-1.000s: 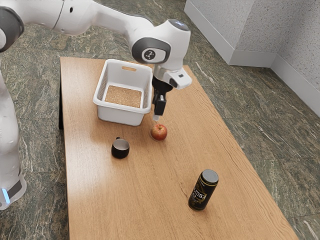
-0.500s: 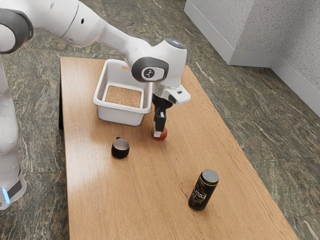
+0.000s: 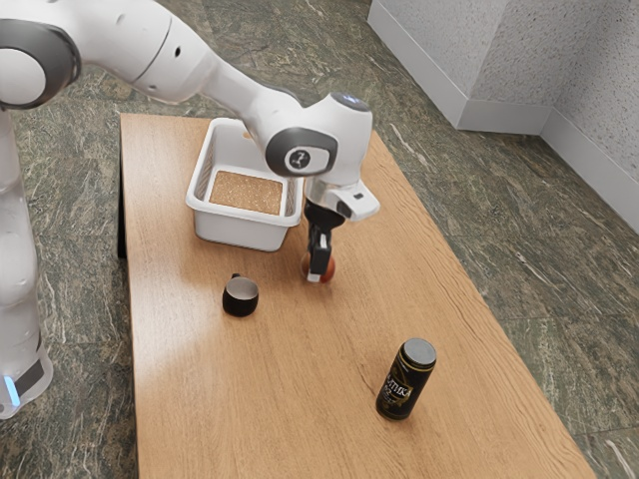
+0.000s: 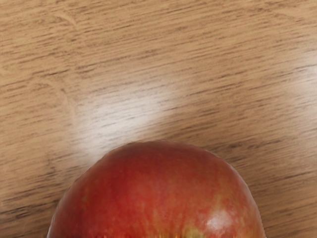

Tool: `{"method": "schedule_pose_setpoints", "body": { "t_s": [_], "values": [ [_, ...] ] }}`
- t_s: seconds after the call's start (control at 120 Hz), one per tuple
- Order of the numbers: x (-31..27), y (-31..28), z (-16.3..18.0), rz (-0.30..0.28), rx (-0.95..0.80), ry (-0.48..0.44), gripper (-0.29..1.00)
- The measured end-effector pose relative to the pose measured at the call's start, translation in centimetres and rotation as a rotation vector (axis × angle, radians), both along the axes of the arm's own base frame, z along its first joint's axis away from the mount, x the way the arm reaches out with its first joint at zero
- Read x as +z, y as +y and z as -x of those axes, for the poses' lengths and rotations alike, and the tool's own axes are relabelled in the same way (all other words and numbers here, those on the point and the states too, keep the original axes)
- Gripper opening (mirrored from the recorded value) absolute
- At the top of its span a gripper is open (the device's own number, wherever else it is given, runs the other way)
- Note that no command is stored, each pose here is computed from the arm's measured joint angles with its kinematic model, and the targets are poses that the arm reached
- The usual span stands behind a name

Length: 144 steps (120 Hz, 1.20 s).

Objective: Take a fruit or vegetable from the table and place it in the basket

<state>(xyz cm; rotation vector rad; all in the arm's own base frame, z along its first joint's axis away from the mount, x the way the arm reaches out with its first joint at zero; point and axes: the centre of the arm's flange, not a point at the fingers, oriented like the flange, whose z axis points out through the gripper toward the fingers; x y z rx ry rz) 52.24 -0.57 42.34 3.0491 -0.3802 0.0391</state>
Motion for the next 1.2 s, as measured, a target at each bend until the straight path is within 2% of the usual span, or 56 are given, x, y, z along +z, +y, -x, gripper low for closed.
{"method": "schedule_pose_setpoints", "body": {
  "t_s": [0.067,0.125,0.25,0.375,0.533,0.717,0.85,0.925,1.017,1.2],
  "values": [
    [1.7,-0.1,0.2,-0.011,-0.003,-0.032,0.30],
    [5.2,-0.3,0.3,-0.034,-0.010,-0.084,0.24],
    [15.1,0.7,1.1,-0.086,0.007,-0.196,0.23],
    [20.7,5.5,2.6,-0.119,0.089,-0.212,0.22],
    [19.3,14.7,4.1,-0.112,0.232,-0.116,0.21],
    [13.9,19.3,3.2,-0.092,0.277,0.009,0.20],
    [12.0,22.2,3.5,-0.083,0.305,0.042,0.19],
    [11.8,22.2,3.4,-0.077,0.293,0.046,0.38],
    [11.6,21.6,3.1,-0.063,0.272,0.047,0.51],
    [11.7,21.1,2.9,-0.052,0.241,0.045,0.65]
  ]
}}
